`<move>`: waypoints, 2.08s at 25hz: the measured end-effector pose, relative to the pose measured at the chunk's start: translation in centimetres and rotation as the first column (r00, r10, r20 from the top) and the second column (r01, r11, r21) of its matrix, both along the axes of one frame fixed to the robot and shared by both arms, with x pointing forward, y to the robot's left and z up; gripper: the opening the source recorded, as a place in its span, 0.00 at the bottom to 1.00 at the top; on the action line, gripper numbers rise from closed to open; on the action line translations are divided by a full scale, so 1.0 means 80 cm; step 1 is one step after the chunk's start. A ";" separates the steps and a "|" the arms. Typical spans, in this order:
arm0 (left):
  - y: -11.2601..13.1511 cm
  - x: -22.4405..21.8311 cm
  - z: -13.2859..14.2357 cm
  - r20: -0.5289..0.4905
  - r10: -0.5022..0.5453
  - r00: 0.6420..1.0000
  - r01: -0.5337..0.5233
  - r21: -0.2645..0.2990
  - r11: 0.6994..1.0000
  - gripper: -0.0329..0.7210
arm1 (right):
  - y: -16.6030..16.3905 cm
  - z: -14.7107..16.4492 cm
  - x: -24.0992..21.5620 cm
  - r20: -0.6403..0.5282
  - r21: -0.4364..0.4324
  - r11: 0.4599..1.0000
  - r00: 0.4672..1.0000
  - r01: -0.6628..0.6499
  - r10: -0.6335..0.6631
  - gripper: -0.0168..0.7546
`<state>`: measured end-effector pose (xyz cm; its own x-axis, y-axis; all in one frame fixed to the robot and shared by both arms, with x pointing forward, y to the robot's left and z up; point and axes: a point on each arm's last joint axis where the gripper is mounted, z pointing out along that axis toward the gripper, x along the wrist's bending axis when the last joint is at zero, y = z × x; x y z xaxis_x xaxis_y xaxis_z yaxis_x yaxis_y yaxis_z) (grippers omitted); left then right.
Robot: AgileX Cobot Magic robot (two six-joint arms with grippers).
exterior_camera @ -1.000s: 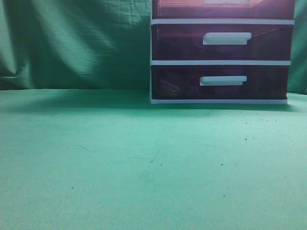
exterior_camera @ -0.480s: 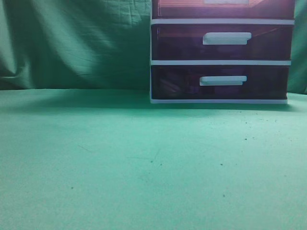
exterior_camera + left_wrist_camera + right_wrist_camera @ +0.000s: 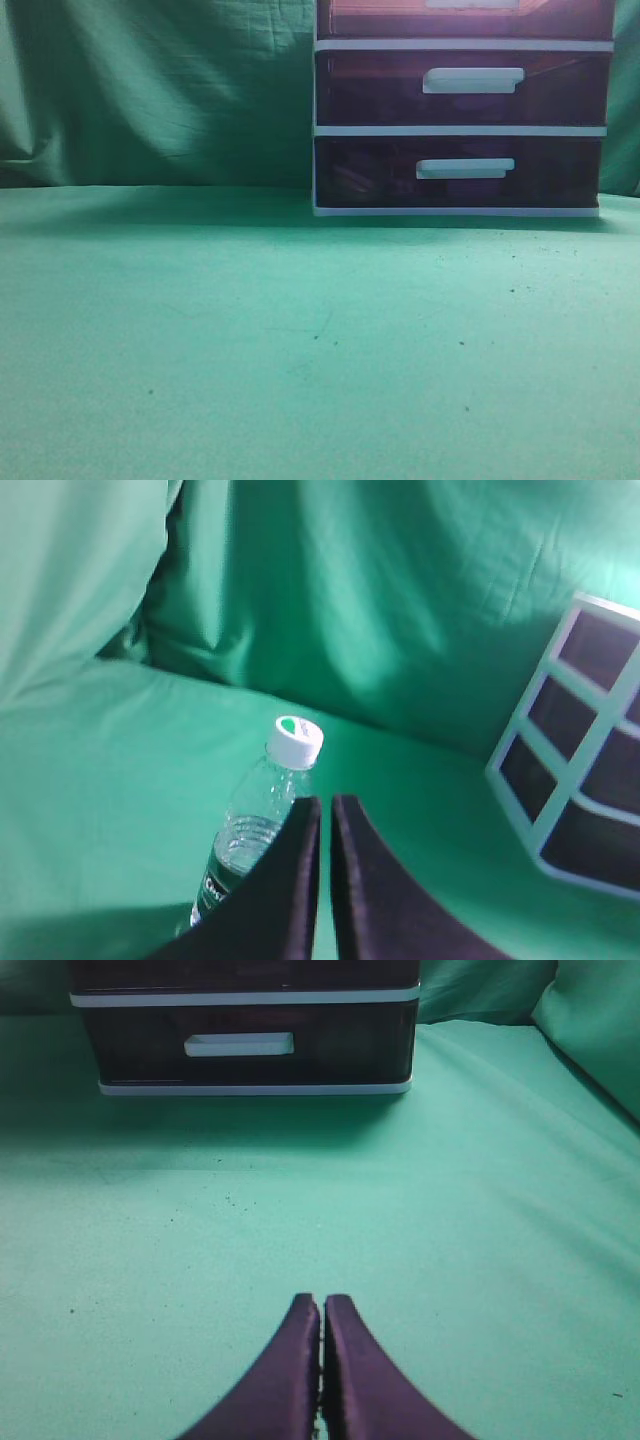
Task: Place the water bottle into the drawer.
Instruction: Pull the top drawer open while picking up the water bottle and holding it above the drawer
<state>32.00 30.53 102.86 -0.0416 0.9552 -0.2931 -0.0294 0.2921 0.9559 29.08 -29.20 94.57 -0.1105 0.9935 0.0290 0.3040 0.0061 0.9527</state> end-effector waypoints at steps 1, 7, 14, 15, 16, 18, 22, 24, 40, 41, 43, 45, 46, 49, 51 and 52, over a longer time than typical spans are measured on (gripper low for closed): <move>0.000 0.007 0.005 -0.033 -0.006 0.999 0.006 0.003 1.000 0.04 | 0.000 0.000 0.000 0.000 0.000 1.000 1.000 0.000 0.000 0.02; -0.015 0.048 0.010 -0.191 -0.115 0.975 0.125 0.038 0.991 0.04 | 0.000 0.000 0.000 0.000 0.000 1.000 1.000 0.000 0.000 0.02; -0.027 0.078 -0.019 -0.372 -0.163 0.914 0.209 0.088 0.974 0.31 | 0.000 0.000 0.000 0.000 0.000 1.000 1.000 0.000 0.000 0.02; -0.028 0.081 -0.023 -0.389 -0.162 0.907 0.211 0.088 0.973 0.42 | 0.000 0.000 0.000 0.000 0.000 1.000 1.000 0.000 0.000 0.02; -0.028 0.083 -0.025 -0.397 -0.165 0.903 0.215 0.086 0.973 0.53 | 0.000 0.000 0.000 0.000 0.000 1.000 1.000 0.000 0.000 0.02; -0.029 0.087 -0.027 -0.403 -0.169 0.900 0.221 0.086 0.972 0.79 | 0.000 0.000 0.000 0.000 0.000 1.000 1.000 0.000 0.000 0.02; -0.030 0.100 -0.030 -0.430 -0.164 0.888 0.219 0.081 0.972 0.90 | 0.000 0.000 0.000 0.000 0.000 1.000 1.000 0.000 0.000 0.02; -0.024 0.111 -0.030 -0.448 -0.132 0.884 0.186 0.079 0.979 0.90 | 0.000 0.000 0.000 0.000 0.000 1.000 1.000 0.000 0.000 0.02; 0.003 0.244 -0.048 -0.566 -0.050 0.823 0.112 0.075 0.991 0.90 | 0.000 0.000 0.000 0.000 0.000 1.000 1.000 0.000 0.000 0.02; 0.003 0.252 -0.051 -0.565 -0.053 0.823 0.115 0.073 0.991 0.90 | 0.000 0.000 0.000 0.000 0.000 1.000 1.000 0.000 0.000 0.02; 0.003 0.262 -0.055 -0.568 -0.056 0.821 0.117 0.071 0.991 0.84 | 0.000 0.000 0.000 0.000 0.000 1.000 1.000 0.000 0.000 0.02; 0.003 0.268 -0.059 -0.573 -0.058 0.818 0.123 0.076 0.989 0.76 | 0.000 0.000 0.000 0.000 0.000 1.000 1.000 0.000 0.000 0.02; 0.003 0.269 -0.061 -0.576 -0.060 0.815 0.132 0.083 0.988 0.70 | 0.000 0.000 0.000 0.000 0.000 1.000 1.000 0.000 0.000 0.02; 0.002 0.271 -0.064 -0.577 -0.068 0.814 0.158 0.108 0.982 0.49 | 0.000 0.000 0.000 0.000 0.000 1.000 1.000 0.000 0.000 0.02; 0.002 0.271 -0.064 -0.577 -0.070 0.814 0.168 0.118 0.979 0.41 | 0.000 0.000 0.000 0.000 0.000 1.000 1.000 0.000 0.000 0.02; 0.002 0.271 -0.064 -0.577 -0.071 0.814 0.170 0.120 0.978 0.43 | 0.000 0.000 0.000 0.000 0.000 1.000 1.000 0.000 0.000 0.02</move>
<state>53.72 30.67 97.74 -0.0345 0.9946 -0.0982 0.5571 0.1007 0.8243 29.08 -29.20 94.57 -0.1105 0.9935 0.0290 0.3040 0.0061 0.9527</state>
